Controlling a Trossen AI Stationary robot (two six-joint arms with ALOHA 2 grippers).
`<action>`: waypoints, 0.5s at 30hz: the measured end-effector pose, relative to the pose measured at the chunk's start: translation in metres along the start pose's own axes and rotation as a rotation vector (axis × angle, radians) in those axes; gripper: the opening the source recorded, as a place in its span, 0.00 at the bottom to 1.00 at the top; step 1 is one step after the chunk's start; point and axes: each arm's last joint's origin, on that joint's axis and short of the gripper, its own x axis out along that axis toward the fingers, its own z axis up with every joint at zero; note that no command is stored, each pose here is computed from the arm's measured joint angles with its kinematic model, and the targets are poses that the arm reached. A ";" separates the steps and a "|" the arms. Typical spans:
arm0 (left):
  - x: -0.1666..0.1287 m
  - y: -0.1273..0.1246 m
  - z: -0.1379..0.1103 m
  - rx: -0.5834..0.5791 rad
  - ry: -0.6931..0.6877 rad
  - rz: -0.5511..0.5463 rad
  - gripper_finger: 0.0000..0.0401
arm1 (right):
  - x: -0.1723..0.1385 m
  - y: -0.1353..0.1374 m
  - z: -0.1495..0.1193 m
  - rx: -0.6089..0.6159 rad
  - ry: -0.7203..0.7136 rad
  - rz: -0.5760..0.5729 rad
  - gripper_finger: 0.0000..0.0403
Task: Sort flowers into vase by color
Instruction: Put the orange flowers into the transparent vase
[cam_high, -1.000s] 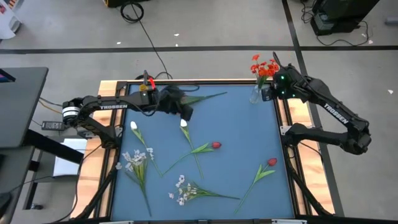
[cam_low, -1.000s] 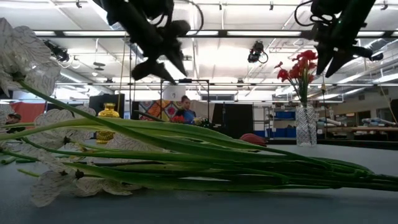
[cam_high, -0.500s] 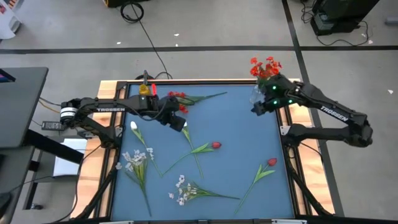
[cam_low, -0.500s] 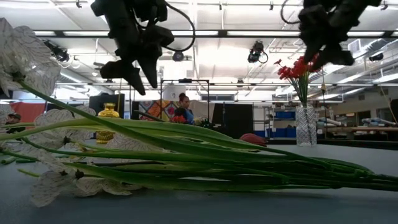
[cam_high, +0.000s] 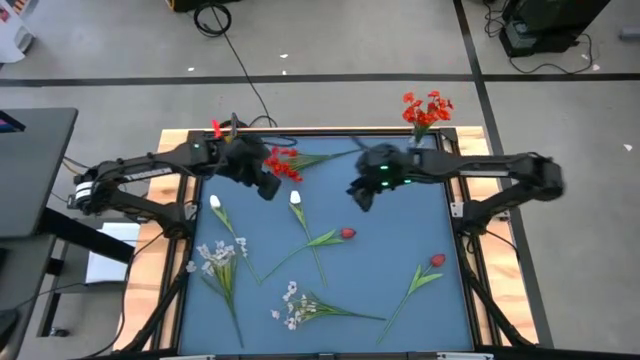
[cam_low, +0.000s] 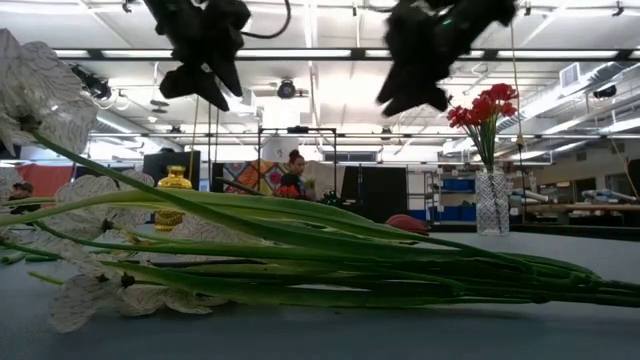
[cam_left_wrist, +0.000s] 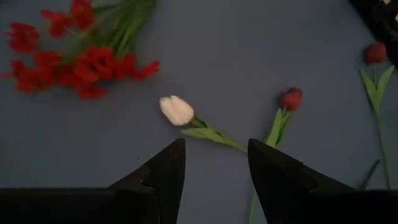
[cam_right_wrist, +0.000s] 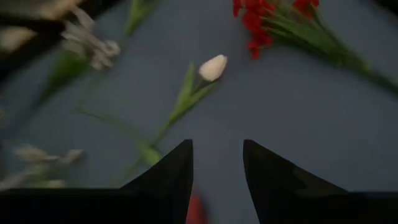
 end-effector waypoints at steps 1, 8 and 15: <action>-0.003 0.002 0.001 0.010 -0.011 0.001 0.45 | 0.010 0.002 0.004 -0.039 0.021 -0.021 0.37; -0.011 0.015 0.005 0.019 -0.016 0.012 0.45 | 0.067 -0.012 0.048 -0.231 0.166 -0.206 0.38; -0.011 0.018 0.004 0.013 0.011 0.007 0.45 | 0.109 -0.047 0.076 -0.306 0.321 -0.222 0.42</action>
